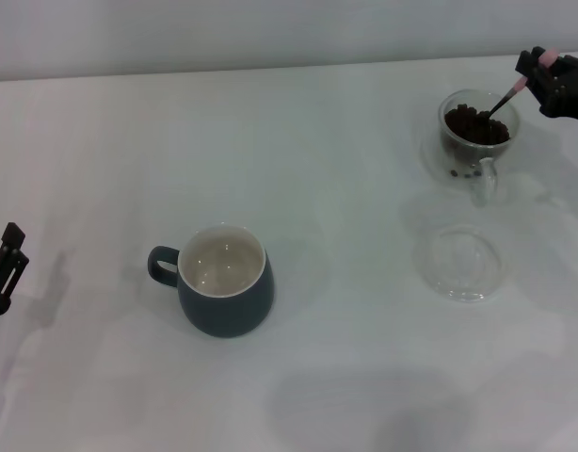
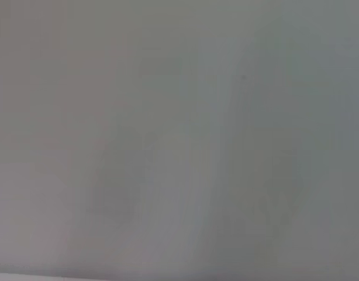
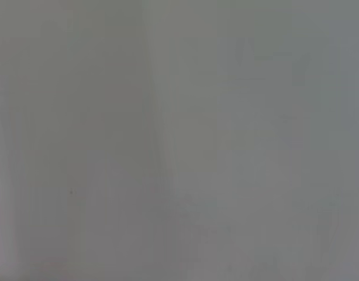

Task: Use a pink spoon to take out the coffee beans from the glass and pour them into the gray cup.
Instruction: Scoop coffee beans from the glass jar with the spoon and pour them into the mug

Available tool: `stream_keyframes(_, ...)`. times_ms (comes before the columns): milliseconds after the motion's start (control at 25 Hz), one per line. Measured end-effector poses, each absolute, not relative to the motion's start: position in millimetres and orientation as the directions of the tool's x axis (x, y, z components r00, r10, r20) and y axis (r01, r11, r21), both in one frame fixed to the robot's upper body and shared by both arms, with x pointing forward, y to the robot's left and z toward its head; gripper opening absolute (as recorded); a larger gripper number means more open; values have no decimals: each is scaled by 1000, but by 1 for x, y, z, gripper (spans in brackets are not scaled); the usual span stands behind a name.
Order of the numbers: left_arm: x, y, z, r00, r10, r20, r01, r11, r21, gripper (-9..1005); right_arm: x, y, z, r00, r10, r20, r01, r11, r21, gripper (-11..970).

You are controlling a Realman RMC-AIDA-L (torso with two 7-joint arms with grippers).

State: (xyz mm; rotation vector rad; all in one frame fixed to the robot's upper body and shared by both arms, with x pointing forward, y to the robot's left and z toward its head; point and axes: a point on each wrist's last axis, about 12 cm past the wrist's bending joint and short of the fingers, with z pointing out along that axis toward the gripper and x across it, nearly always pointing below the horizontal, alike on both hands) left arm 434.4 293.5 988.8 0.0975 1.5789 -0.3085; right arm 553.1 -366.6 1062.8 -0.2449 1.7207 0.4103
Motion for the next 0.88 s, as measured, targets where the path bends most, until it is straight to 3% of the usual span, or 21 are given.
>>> stream_keyframes(880, 432, 294, 988, -38, -131, -991, 249, 959, -136, 757, 549, -385, 1058, -311, 430, -847, -186, 847, 498, 150)
